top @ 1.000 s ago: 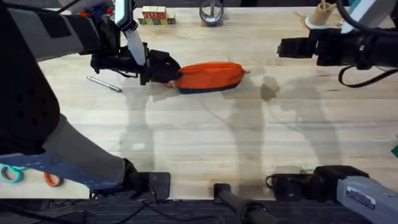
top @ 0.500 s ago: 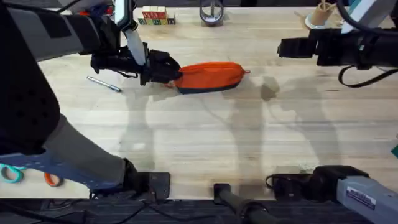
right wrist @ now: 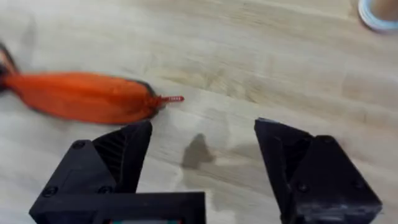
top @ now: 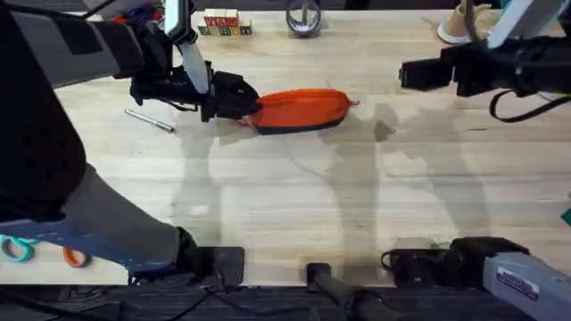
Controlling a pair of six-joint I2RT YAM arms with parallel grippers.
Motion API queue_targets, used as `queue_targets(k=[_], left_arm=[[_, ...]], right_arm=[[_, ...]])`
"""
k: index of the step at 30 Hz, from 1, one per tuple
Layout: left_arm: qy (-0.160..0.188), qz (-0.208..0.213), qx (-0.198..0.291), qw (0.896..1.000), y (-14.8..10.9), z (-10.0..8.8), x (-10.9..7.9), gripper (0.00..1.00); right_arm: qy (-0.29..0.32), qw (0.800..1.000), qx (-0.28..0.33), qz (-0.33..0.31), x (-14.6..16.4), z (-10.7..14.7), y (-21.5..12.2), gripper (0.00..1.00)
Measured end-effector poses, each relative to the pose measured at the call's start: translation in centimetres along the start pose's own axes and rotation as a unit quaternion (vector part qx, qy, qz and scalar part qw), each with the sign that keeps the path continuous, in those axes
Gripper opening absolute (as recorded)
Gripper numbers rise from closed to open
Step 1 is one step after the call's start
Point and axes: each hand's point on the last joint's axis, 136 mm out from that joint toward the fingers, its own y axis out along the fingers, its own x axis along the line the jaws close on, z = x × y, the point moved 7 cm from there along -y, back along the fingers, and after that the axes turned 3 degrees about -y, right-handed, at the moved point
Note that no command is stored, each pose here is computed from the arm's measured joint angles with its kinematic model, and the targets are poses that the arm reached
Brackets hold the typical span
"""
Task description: Unzip the bag, pick up the pens from the table one at a time and place them inside, then zip the bag closed.
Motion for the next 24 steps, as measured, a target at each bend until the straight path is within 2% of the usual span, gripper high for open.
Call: queue_targets(k=[5, 13, 18, 24], left_arm=[[0.000, 0.000, 0.000, 1.000, 0.0, 0.0, 0.0, 0.042], [0.000, 0.000, 0.000, 1.000, 0.0, 0.0, 0.0, 0.042], [0.000, 0.000, 0.000, 1.000, 0.0, 0.0, 0.0, 0.042], [0.000, 0.000, 0.000, 1.000, 0.0, 0.0, 0.0, 0.042]], right_arm=[[-0.111, 0.993, -0.008, -0.034, 0.7, 0.0, 0.0, 0.997], [-0.247, 0.966, -0.033, -0.075, 1.6, -0.2, -0.1, 0.997], [-0.291, 0.951, -0.049, -0.095, 2.1, -0.3, -0.2, 0.997], [-0.304, 0.948, -0.036, -0.088, 1.8, -0.1, 0.4, 0.997]])
